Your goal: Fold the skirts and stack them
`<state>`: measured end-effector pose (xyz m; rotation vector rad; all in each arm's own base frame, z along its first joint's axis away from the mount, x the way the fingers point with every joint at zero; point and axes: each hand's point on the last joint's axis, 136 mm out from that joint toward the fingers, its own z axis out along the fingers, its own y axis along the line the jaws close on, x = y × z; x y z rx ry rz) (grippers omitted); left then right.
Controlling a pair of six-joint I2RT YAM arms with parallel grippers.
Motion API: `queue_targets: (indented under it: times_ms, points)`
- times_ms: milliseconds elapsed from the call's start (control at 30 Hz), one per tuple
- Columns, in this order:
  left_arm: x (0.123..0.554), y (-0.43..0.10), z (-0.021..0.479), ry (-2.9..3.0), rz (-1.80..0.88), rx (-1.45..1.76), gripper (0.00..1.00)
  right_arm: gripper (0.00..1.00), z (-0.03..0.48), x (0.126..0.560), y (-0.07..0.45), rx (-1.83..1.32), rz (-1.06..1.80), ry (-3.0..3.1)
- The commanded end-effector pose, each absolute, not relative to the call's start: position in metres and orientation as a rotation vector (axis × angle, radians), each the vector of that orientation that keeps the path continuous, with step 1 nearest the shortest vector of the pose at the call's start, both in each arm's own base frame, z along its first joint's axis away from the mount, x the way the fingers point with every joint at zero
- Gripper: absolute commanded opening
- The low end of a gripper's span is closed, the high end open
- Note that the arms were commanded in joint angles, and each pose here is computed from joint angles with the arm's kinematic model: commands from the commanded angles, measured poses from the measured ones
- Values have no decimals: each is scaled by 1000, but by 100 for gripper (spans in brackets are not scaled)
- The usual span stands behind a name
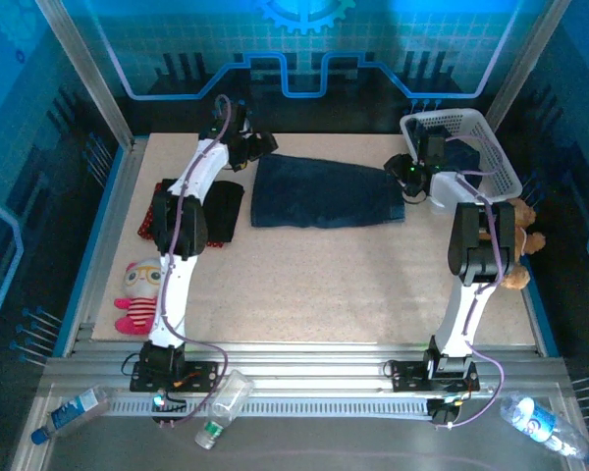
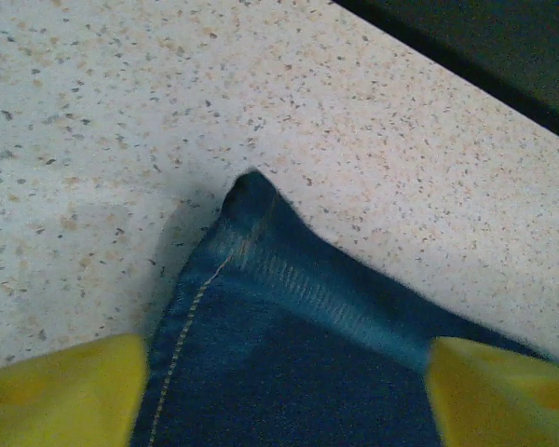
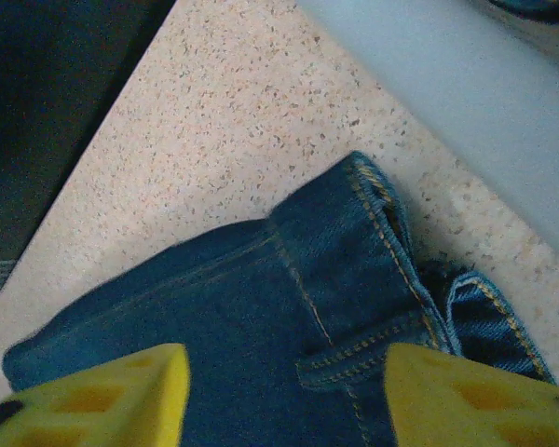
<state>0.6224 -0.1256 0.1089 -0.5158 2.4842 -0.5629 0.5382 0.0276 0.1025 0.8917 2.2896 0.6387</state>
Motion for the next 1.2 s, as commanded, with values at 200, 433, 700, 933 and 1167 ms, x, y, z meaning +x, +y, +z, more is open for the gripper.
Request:
queue_targets:
  times_ms: [200,433,700,933,1167]
  points:
    - [584,-179,171,2452,-879,-453,99,100,122,540,52,784,718,2302]
    - [577,-227,122,2545,-1039,-468,99,100,85,536,72,731,687,2434]
    - [546,-225,42,2724,-970,-565,99,100,33,507,74,763,626,2628]
    - [480,-204,0,2844,-879,-571,99,100,14,446,81,796,651,2720]
    - [437,-197,54,2779,-936,-530,99,100,50,396,89,768,695,2712]
